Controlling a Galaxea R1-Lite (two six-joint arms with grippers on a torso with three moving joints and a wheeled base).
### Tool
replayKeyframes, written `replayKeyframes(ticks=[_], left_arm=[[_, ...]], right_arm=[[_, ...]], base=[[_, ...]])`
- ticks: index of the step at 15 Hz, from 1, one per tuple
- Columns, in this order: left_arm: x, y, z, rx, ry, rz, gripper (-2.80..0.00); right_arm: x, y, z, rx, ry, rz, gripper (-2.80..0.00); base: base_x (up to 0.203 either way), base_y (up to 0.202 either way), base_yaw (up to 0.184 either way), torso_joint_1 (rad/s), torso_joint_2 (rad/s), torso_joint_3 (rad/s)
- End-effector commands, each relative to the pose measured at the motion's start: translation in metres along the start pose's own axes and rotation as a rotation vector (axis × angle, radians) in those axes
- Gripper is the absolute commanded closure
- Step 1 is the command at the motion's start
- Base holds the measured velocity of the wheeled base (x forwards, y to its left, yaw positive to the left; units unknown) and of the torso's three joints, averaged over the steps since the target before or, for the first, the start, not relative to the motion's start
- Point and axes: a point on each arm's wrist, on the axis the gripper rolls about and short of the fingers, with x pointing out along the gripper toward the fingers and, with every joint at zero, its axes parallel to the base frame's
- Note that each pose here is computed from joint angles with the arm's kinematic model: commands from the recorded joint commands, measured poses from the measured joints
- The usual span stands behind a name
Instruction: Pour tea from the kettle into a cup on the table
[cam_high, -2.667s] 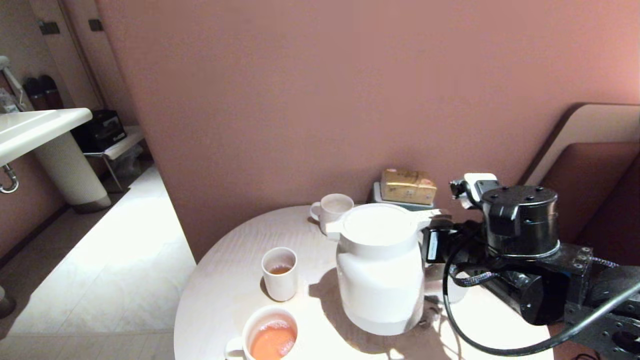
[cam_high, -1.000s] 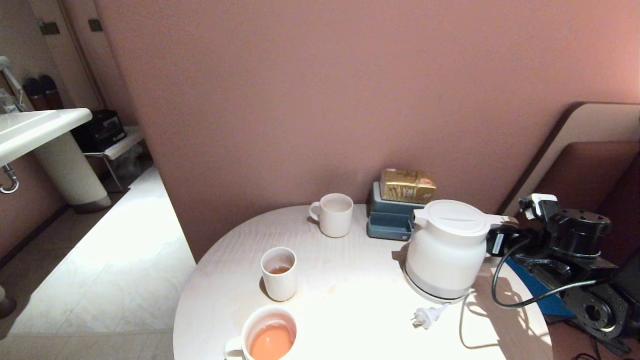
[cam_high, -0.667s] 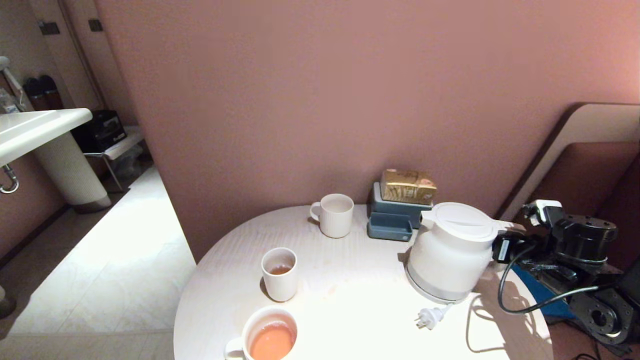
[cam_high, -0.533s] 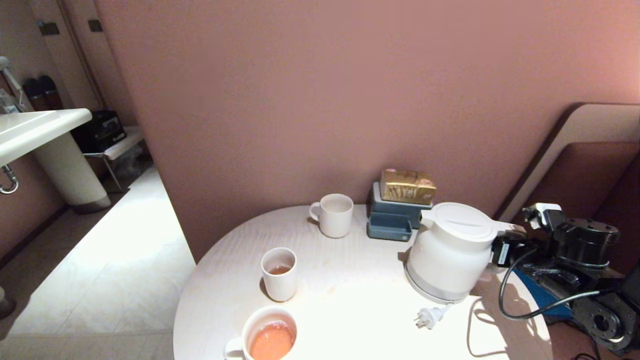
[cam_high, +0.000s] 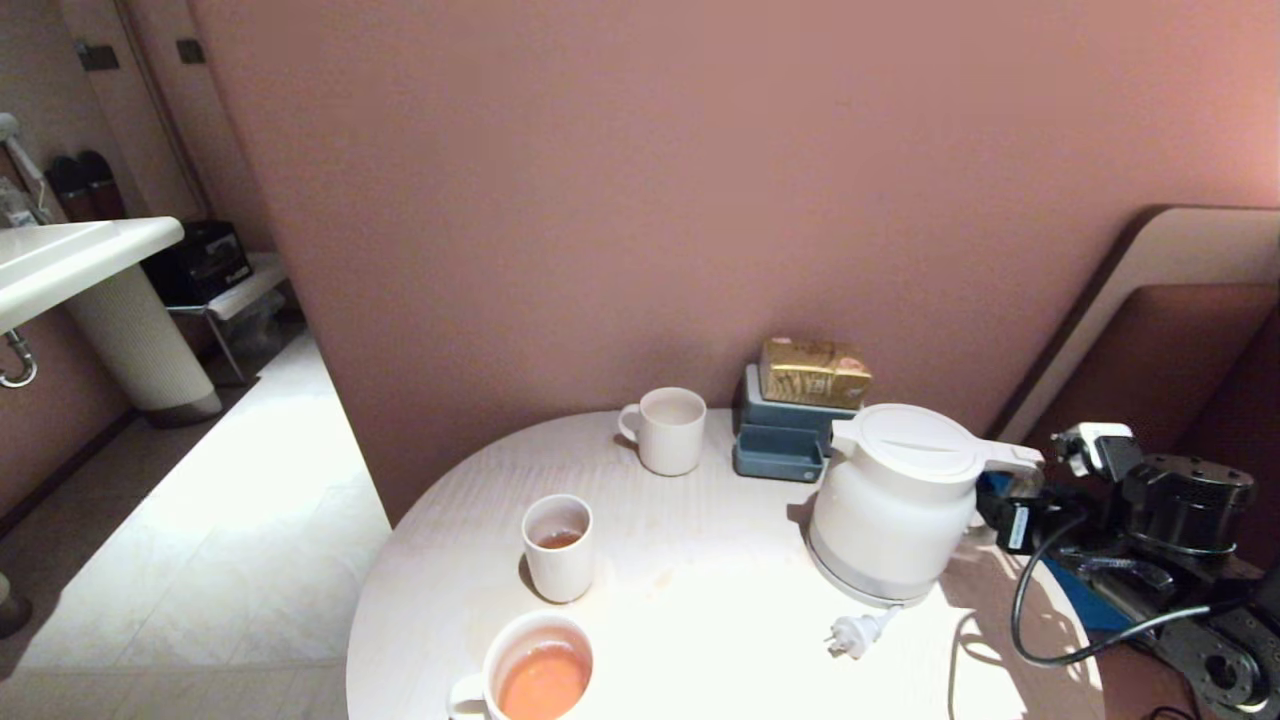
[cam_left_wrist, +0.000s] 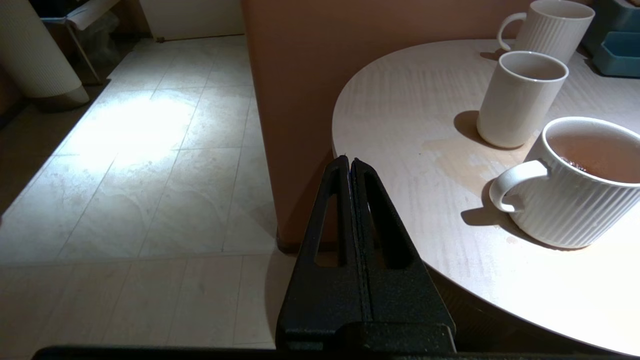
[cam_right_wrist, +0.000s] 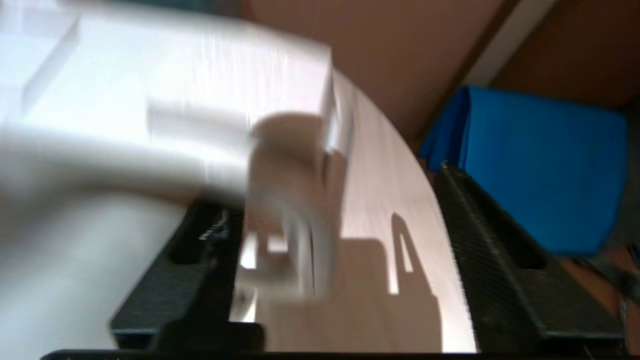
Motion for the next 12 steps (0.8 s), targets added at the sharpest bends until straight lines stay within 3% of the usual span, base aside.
replayKeyframes(ticks=[1,8,12], left_arm=[[0.000,0.000,0.000,0.000,0.002,0.000,0.00],[0.000,0.000,0.000,0.000,0.002,0.000,0.00],[0.000,0.000,0.000,0.000,0.001,0.000,0.00]], right_arm=[[-0.010,0.000,0.000,-0.004,0.000,0.001,-2.80],[-0.047,-0.002,-0.009,-0.041,0.037,0.002,-2.80],[-0.075,-0.003,0.001,-0.050,-0.020,0.001,-2.80]], base=[[0.000,0.000,0.000,0.000,0.00,0.000],[0.000,0.000,0.000,0.000,0.00,0.000],[0.000,0.000,0.000,0.000,0.00,0.000]])
